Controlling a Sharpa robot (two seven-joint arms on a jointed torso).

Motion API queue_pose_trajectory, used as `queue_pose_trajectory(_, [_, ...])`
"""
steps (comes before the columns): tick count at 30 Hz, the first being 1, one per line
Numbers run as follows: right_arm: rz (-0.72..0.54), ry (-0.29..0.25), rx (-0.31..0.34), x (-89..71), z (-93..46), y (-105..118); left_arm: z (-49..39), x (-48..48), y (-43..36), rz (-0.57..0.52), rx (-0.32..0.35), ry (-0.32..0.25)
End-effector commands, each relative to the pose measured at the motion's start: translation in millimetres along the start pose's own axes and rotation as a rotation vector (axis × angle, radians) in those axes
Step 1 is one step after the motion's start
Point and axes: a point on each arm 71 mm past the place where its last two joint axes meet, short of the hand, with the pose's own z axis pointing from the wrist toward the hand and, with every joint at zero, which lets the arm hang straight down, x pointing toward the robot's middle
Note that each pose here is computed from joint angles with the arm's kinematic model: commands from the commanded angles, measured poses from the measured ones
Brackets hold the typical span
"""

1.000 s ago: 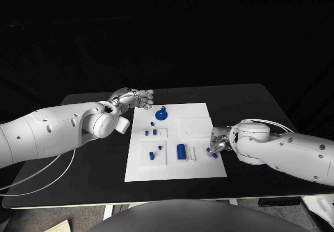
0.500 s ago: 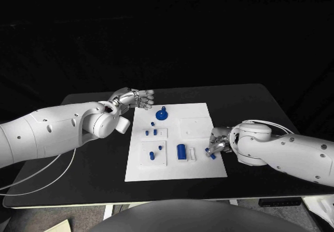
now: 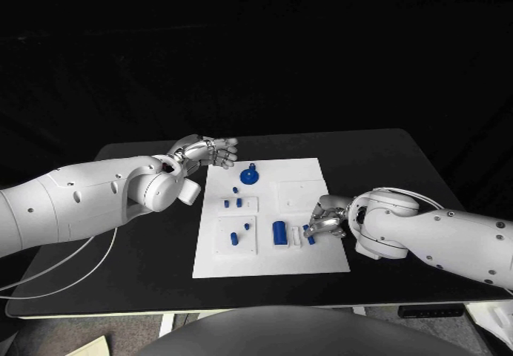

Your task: Assemble the parts on the task board

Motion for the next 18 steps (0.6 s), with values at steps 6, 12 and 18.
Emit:
queue_pose_trajectory(6, [0.099, 0.011, -0.04, 1.2, 0.8, 6.6, 0.1, 1.8, -0.9, 0.005, 0.004, 0.018])
queue_pose_trajectory(12, [0.092, 0.054, -0.04, 4.6, 2.8, 10.2, 0.6, 3.0, -1.1, 0.005, 0.005, 0.023])
queue_pose_trajectory(18, [0.08, 0.08, -0.035, 6.4, 5.5, 12.3, 0.5, 3.2, -1.0, 0.005, 0.003, 0.026])
